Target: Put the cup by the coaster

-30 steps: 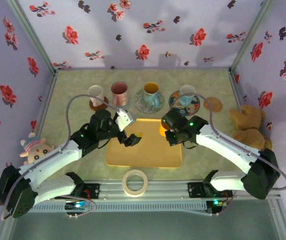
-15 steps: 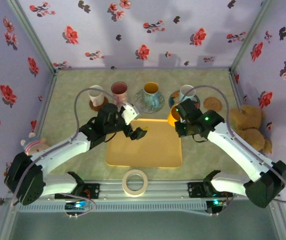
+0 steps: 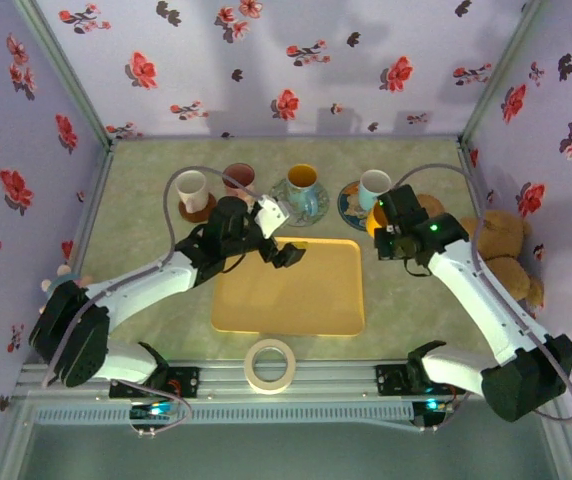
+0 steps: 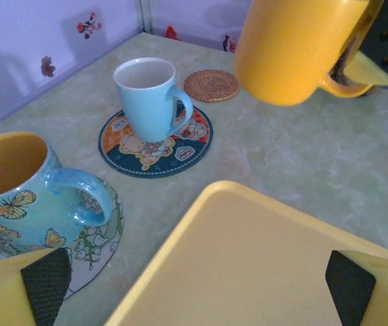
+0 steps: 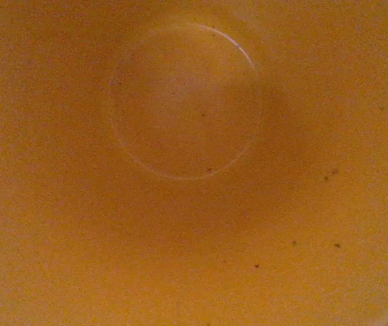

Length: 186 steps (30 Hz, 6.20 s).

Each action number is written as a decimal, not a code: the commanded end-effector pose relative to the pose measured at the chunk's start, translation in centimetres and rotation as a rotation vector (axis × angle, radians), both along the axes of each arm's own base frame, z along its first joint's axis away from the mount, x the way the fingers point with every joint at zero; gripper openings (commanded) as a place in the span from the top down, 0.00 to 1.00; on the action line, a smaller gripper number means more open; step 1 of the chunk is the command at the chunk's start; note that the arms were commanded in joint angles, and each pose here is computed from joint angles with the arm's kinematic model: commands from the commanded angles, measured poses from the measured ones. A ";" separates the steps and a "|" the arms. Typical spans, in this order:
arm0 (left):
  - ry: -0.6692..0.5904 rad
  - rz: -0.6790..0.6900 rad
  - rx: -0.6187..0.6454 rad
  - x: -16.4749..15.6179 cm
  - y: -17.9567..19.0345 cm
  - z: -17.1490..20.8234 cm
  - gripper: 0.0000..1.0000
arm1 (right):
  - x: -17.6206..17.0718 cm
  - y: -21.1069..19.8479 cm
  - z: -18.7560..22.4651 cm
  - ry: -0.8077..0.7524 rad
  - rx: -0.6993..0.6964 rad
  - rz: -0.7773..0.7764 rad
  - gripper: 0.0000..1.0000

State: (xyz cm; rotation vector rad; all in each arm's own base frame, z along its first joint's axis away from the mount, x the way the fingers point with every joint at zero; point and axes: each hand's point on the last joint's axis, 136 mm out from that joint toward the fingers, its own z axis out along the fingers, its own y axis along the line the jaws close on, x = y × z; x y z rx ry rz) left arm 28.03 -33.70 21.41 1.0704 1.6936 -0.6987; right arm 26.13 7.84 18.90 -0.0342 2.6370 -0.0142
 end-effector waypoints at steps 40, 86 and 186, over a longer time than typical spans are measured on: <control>-0.013 -0.042 -0.024 4.7 -5.5 0.1 0.00 | 15.9 -11.2 -3.8 -0.012 0.008 -0.330 1.00; 0.024 -0.079 -0.030 5.0 -7.3 -0.1 0.00 | 18.3 -14.4 -10.3 0.157 0.002 -0.377 1.00; 0.037 -0.101 -0.019 3.9 -7.6 -2.1 0.00 | 15.7 -14.9 -9.9 0.222 0.027 -0.389 1.00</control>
